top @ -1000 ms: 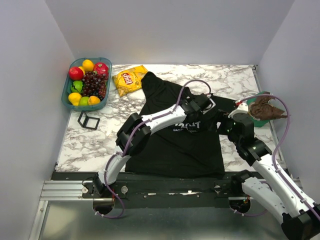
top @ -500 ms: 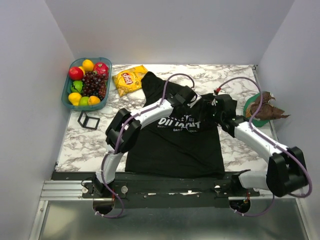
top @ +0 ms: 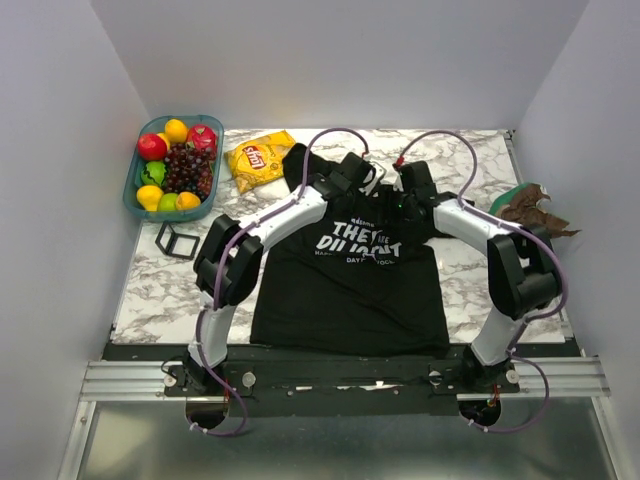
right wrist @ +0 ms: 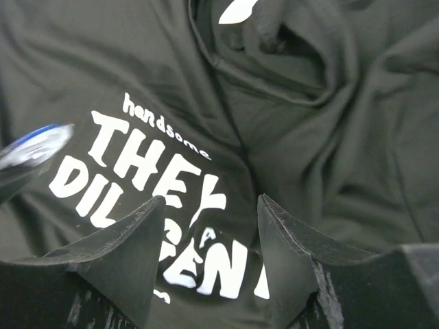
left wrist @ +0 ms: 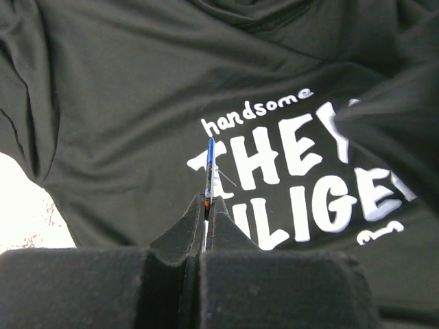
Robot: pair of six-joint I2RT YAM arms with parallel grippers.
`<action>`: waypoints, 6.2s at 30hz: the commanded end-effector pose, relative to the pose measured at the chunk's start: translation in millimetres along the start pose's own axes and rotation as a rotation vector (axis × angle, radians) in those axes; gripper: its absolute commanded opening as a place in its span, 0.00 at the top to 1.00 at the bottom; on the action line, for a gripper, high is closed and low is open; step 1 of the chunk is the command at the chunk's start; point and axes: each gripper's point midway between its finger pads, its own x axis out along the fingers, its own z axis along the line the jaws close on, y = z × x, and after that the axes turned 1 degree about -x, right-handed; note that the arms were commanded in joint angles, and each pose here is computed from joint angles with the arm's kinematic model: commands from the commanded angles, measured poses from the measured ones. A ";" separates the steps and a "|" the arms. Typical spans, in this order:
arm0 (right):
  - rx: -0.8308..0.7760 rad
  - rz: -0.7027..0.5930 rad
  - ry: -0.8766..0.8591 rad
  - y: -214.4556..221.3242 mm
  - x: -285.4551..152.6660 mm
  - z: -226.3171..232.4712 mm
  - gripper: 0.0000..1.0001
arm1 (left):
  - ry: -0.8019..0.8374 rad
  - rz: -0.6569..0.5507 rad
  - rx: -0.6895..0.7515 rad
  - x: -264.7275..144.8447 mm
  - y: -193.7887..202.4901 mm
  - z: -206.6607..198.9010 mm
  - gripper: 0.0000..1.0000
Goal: Pin the brooch onto the clothing
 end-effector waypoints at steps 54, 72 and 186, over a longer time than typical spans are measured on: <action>-0.148 0.202 -0.059 -7.1 58.9 128.5 0.30 | 0.015 -0.157 -0.060 -100.4 -6.5 20.2 1.00; -0.137 0.145 0.159 -13.3 23.3 39.2 0.24 | 0.032 -0.137 -0.070 -88.6 -1.7 15.6 1.00; -0.129 0.117 -0.218 65.0 8.6 42.2 0.99 | 0.336 -0.005 -0.404 42.8 12.8 -81.2 1.00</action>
